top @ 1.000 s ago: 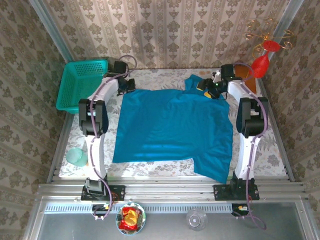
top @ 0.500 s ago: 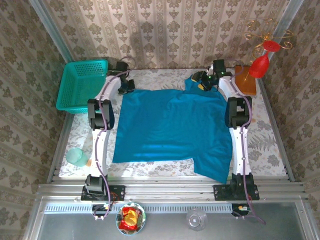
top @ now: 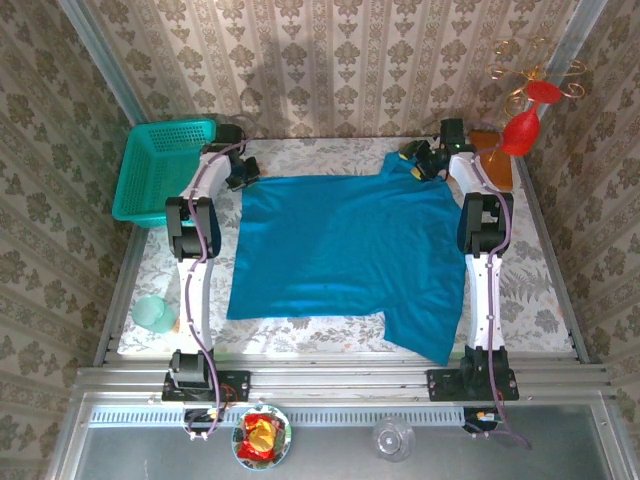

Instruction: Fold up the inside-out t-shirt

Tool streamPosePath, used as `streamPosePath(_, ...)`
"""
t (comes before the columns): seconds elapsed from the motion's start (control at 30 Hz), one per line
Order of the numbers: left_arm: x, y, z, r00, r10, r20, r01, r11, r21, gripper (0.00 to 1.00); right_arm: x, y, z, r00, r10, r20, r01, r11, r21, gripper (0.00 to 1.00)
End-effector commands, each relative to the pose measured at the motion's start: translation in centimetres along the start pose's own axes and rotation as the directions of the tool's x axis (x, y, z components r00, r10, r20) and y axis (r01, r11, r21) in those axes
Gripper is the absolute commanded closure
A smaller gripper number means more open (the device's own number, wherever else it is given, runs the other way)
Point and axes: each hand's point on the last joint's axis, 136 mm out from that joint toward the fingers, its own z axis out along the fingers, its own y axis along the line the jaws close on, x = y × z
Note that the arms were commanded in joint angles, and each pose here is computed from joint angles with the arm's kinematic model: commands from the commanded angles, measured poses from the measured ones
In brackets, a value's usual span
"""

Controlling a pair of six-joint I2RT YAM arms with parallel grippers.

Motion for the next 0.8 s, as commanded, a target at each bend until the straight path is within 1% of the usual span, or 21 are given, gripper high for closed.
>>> streamPosePath(0.0, 1.0, -0.9, 0.0, 0.999, 0.011, -0.034, -0.011, 1.000, 0.018, 0.99, 0.1, 5.3, -2.8, 0.994, -0.103, 0.030, 0.105, 0.991, -0.086, 0.34)
streamPosePath(0.07, 0.5, -2.2, -1.0, 0.999, 0.033, -0.013, -0.033, 0.998, 0.046, 0.94, 0.5, 6.1, -2.8, 0.993, -0.114, 0.037, 0.117, 0.989, -0.093, 0.33)
streamPosePath(0.13, 0.2, -3.8, -2.1, 0.999, 0.052, 0.005, -0.052, 0.995, 0.079, 0.85, 0.7, 6.1, -2.0, 0.994, -0.101, 0.034, 0.104, 0.989, -0.103, 0.33)
streamPosePath(0.2, 0.3, -4.9, -3.0, 0.997, 0.074, 0.010, -0.074, 0.993, 0.097, 0.82, 0.8, 5.9, -1.3, 0.996, -0.082, 0.022, 0.084, 0.991, -0.104, 0.33)
streamPosePath(0.4, 1.3, -7.5, -5.7, 0.994, 0.108, 0.001, -0.107, 0.983, 0.152, 0.79, 1.5, 6.3, 0.4, 0.997, -0.078, 0.004, 0.078, 0.990, -0.121, 0.33)
streamPosePath(0.53, 2.8, -8.7, -7.6, 0.990, 0.142, -0.004, -0.139, 0.974, 0.179, 0.79, 2.3, 8.1, 1.3, 0.996, -0.093, -0.007, 0.090, 0.979, -0.182, 0.33)
streamPosePath(0.63, 4.0, -8.9, -9.1, 0.989, 0.146, -0.014, -0.139, 0.966, 0.216, 0.78, 2.7, 8.7, 2.1, 0.995, -0.095, -0.002, 0.093, 0.978, -0.187, 0.33)
streamPosePath(0.77, 5.6, -7.6, -11.3, 0.990, 0.139, -0.016, -0.132, 0.965, 0.225, 0.78, 2.9, 8.4, 3.7, 0.998, -0.067, -0.005, 0.065, 0.982, -0.178, 0.34)
